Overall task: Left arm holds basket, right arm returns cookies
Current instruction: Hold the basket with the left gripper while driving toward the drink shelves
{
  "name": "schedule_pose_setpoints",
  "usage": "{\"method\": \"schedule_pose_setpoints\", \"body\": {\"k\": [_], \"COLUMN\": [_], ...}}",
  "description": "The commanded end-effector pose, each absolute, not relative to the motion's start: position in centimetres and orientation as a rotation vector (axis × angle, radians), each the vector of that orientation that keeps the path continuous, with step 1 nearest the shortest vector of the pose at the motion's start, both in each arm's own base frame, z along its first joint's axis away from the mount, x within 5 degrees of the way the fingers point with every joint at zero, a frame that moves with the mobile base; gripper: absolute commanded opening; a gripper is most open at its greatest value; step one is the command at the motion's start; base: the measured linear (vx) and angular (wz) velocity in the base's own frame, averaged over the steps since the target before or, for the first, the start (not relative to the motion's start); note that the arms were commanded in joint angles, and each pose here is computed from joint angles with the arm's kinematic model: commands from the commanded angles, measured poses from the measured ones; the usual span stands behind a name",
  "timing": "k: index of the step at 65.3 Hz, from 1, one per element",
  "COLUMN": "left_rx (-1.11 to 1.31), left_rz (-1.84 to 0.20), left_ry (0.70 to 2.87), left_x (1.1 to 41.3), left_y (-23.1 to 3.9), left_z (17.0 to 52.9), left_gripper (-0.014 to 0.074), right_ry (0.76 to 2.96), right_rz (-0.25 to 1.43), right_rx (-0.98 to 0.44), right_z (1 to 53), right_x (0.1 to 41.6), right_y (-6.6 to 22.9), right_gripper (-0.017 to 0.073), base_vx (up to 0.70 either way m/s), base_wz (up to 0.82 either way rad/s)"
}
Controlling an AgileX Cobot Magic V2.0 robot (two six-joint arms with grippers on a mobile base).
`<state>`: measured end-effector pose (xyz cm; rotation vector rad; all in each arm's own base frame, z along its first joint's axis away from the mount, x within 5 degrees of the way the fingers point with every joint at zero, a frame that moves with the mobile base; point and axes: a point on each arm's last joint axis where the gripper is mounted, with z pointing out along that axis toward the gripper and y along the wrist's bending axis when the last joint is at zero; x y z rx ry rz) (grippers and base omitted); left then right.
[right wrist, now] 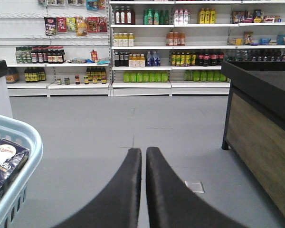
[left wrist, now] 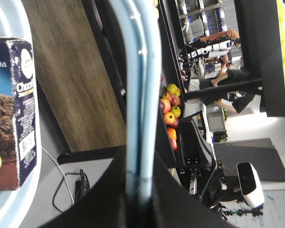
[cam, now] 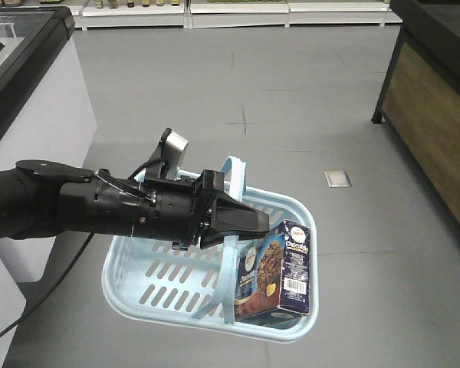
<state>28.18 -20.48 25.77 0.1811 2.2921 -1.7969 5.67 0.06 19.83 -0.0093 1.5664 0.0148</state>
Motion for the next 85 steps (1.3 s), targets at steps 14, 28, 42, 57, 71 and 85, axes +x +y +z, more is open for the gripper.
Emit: {"method": "schedule_pose_setpoints", "body": {"k": [14, 28, 42, 57, 71, 85], "left_rx": [0.187, 0.187, 0.185, 0.185, 0.185, 0.185], "left_rz": [-1.946, -1.946, -1.946, -1.946, -1.946, -1.946], "left_ry": [2.103, 2.103, 2.103, 2.103, 2.103, 2.103], "left_x": [27.69, 27.69, 27.7, 27.7, 27.7, 27.7], "left_y": [-20.56, -20.56, -20.56, -20.56, -20.56, -20.56], "left_z": [29.5, 29.5, 29.5, 29.5, 29.5, 29.5], "left_gripper": [-0.0006, -0.0006, -0.0006, -0.0006, -0.0006, -0.0006], "right_ry": [1.497, 1.497, 1.497, 1.497, 1.497, 1.497], "right_rz": [0.009, 0.009, 0.009, 0.009, 0.009, 0.009], "right_rx": [-0.027, -0.027, -0.027, -0.027, -0.027, -0.027], "right_z": [19.98, 19.98, 19.98, 19.98, 19.98, 19.98], "right_x": [5.63, 5.63, 5.63, 5.63, 5.63, 5.63], "right_y": [0.14, 0.14, 0.14, 0.14, 0.14, 0.14], "right_gripper": [-0.0006, -0.0006, -0.0006, -0.0006, -0.0006, -0.0006], "base_vx": [0.44, 0.46, 0.47, 0.48, 0.49, 0.5], "base_wz": [0.1, 0.04, -0.01, -0.03, -0.03, 0.02]}}
